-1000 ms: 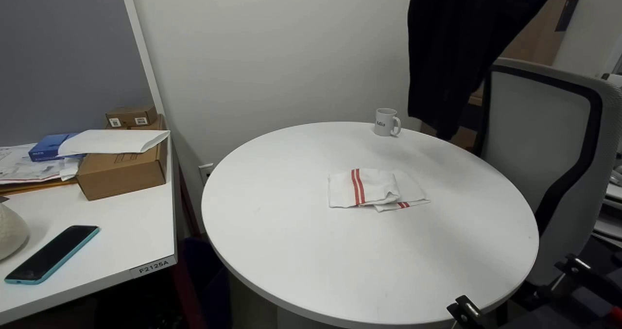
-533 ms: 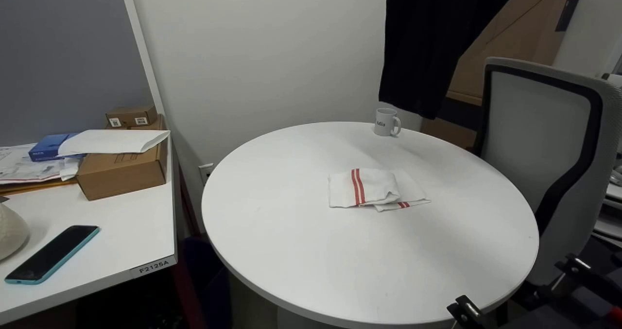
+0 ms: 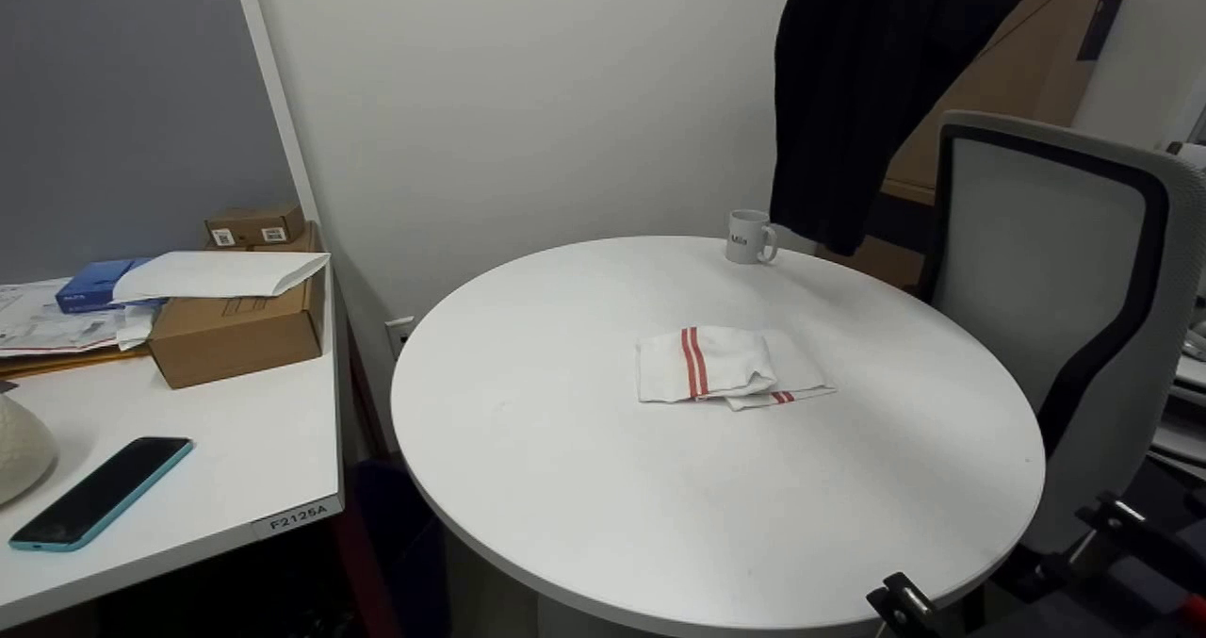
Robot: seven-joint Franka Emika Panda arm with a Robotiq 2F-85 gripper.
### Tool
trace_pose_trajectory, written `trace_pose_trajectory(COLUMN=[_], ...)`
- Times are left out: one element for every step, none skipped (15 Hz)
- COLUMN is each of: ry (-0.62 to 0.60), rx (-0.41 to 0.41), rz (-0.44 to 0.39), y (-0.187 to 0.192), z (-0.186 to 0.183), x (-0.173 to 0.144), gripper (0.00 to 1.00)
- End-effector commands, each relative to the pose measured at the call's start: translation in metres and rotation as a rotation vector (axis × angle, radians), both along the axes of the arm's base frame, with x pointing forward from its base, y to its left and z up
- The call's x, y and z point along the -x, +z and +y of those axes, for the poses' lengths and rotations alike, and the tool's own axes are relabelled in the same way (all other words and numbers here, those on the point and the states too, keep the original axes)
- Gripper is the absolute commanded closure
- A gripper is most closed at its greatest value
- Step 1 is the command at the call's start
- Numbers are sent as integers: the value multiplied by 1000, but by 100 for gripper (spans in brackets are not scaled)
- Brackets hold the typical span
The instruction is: Remove the item from the backrest of the chair and put it on the table
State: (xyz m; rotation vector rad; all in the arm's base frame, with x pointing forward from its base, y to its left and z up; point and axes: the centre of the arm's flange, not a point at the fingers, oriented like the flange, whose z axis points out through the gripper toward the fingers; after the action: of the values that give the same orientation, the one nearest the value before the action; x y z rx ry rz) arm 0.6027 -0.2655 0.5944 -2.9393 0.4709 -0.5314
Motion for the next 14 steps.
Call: trace_pose_trajectory(ry=[-78, -99, -119, -136, -158, -176, -194, -210, -215, -221, -222, -226, -239, -253], rx=[-6, -4, -4, -7, -10, -14, -16, -18, -15, -12, -6, -4, 0, -5], rz=[36, 50, 64, 77, 86, 97, 109, 121, 136, 146, 152, 153, 145, 132], y=[-17, -28, -41, -52, -65, -77, -88, -100, -112, -121, -131, -139, -146, -154], z=[-52, -65, -79, -90, -100, -106, -109, -110, -106, -100, -90, -80, -70, -59], x=[-21, -21, -21, -20, -21, -23, -26, -31, -39, -45, -54, -63, -72, -83], gripper=[98, 98, 98, 98, 98, 98, 98, 98, 98, 98, 98, 98, 98, 98])
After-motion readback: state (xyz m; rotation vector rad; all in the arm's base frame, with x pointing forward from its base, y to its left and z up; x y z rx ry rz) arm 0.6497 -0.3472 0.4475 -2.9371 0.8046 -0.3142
